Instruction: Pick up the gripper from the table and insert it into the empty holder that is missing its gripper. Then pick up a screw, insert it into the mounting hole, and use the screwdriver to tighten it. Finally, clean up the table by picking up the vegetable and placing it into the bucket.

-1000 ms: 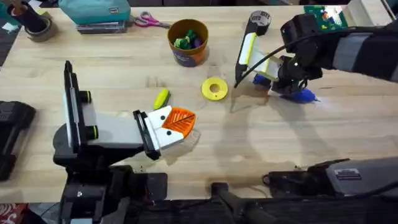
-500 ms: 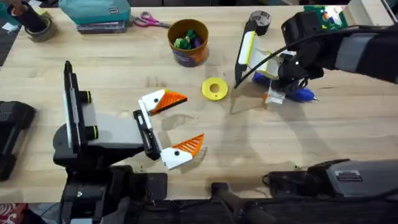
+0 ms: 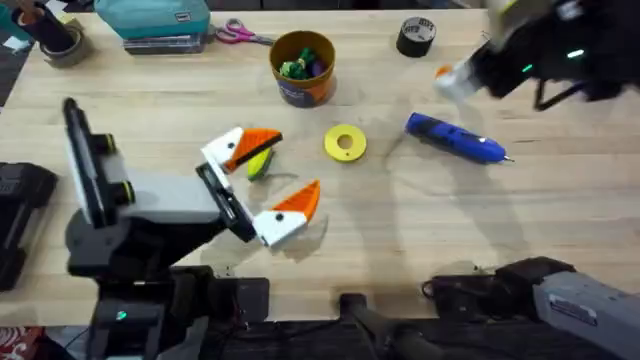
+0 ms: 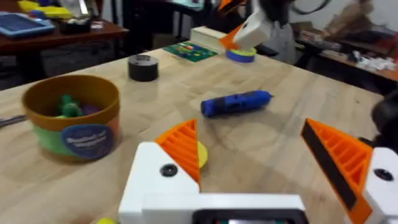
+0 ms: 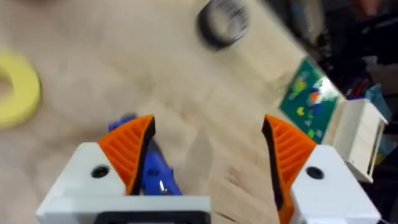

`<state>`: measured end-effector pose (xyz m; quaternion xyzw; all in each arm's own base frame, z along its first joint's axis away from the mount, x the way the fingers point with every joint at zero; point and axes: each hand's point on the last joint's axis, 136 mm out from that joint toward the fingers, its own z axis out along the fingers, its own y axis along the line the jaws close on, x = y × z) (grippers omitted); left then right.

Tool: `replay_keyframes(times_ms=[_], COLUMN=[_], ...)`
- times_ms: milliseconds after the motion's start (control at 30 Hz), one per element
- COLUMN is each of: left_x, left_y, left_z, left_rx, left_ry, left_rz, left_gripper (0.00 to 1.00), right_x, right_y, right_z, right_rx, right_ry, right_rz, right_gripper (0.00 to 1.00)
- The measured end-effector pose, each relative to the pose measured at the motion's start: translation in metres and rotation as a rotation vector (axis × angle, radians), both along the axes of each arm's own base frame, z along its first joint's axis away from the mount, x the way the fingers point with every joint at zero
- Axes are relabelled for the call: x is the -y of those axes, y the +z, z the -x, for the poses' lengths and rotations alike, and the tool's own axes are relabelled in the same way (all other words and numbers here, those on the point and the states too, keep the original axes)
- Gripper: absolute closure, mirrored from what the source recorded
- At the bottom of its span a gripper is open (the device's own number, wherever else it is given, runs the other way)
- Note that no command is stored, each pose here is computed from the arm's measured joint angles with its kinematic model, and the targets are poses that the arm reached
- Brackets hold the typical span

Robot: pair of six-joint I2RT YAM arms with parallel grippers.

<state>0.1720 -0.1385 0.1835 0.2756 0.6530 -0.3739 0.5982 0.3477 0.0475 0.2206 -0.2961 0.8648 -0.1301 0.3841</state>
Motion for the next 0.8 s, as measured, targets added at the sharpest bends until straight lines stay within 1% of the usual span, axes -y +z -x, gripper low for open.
replay_keyframes(times_ms=[100,167,267,400,500,600,700,800], left_x=[-0.007,-0.011,-0.019,-0.03,-0.04,-0.051,-0.062,-0.071], left_y=[0.016,0.025,0.037,0.045,0.047,0.046,0.043,0.037], left_z=[-0.008,-0.012,-0.021,-0.034,-0.045,-0.053,-0.062,-0.073], left_rx=[-0.05,-0.094,-0.189,-0.333,-0.444,-0.556,-0.641,-0.686], left_ry=[0.068,0.105,0.167,0.225,0.266,0.31,0.349,0.386], left_rz=[0.0,-0.014,-0.066,-0.158,-0.24,-0.317,-0.381,-0.43], left_gripper=[0.016,0.016,0.015,0.015,0.016,0.016,0.015,0.016], right_x=[0.001,0.003,0.007,0.013,0.016,0.014,0.012,0.007], right_y=[0.039,0.059,0.082,0.098,0.099,0.092,0.079,0.057], right_z=[0.006,0.014,0.031,0.064,0.088,0.108,0.121,0.127], right_rx=[0.106,0.163,0.225,0.254,0.241,0.194,0.125,0.049], right_ry=[-0.072,-0.113,-0.176,-0.249,-0.276,-0.278,-0.271,-0.257], right_rz=[-0.112,-0.184,-0.297,-0.421,-0.483,-0.516,-0.517,-0.505], right_gripper=[0.005,0.005,0.005,0.005,0.005,0.005,0.006,0.006])
